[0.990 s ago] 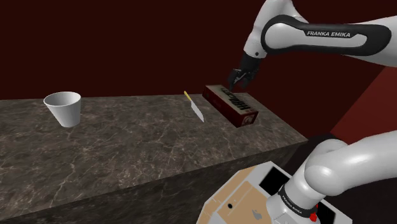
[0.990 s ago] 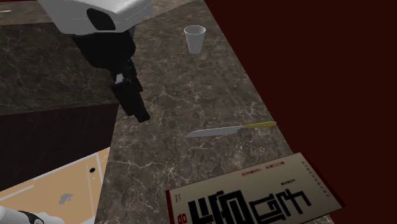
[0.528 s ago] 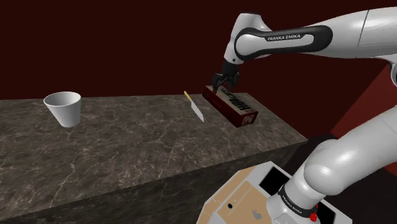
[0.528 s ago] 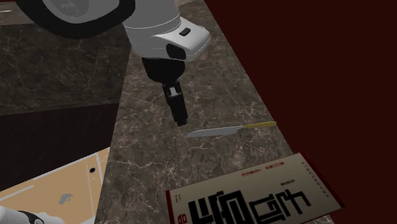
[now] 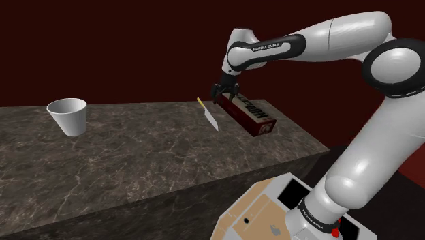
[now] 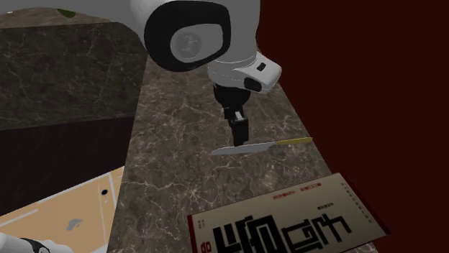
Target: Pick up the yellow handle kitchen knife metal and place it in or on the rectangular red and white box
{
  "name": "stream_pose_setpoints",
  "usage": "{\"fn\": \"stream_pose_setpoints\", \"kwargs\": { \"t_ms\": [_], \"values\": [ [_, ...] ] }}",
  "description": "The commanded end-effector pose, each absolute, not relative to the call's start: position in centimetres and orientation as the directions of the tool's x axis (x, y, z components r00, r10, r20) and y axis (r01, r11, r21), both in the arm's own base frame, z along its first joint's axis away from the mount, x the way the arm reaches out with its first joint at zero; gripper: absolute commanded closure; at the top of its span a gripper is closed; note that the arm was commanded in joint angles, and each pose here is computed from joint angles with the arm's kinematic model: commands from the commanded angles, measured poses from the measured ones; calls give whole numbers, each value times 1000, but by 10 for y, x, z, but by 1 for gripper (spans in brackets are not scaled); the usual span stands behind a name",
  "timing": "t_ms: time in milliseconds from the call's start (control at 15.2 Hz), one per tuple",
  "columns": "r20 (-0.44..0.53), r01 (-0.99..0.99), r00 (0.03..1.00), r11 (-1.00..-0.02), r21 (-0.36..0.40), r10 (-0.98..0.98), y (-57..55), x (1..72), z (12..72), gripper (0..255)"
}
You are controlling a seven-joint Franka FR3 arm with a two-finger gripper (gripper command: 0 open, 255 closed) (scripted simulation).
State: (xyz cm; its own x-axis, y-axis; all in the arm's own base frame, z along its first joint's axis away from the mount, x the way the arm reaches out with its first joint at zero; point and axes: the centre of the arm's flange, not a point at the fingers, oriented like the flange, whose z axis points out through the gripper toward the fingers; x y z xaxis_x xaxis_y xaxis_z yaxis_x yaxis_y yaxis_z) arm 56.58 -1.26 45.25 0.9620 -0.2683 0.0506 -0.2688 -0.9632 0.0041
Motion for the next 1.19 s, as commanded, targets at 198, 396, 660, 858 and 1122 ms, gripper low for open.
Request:
{"fn": "stream_pose_setpoints", "kwargs": {
  "t_ms": [198,396,660,858,1122],
  "values": [
    [20,-311,950,-951,-8,-311,-23,624,410,0],
    [1,-335,942,-942,-15,-335,-29,657,385,0],
    [-11,-350,937,-937,-19,-350,-32,677,359,0],
    [-11,-350,937,-937,-19,-350,-32,677,343,0],
    [-11,-350,937,-937,-19,-350,-32,677,330,0]
  ]
}}
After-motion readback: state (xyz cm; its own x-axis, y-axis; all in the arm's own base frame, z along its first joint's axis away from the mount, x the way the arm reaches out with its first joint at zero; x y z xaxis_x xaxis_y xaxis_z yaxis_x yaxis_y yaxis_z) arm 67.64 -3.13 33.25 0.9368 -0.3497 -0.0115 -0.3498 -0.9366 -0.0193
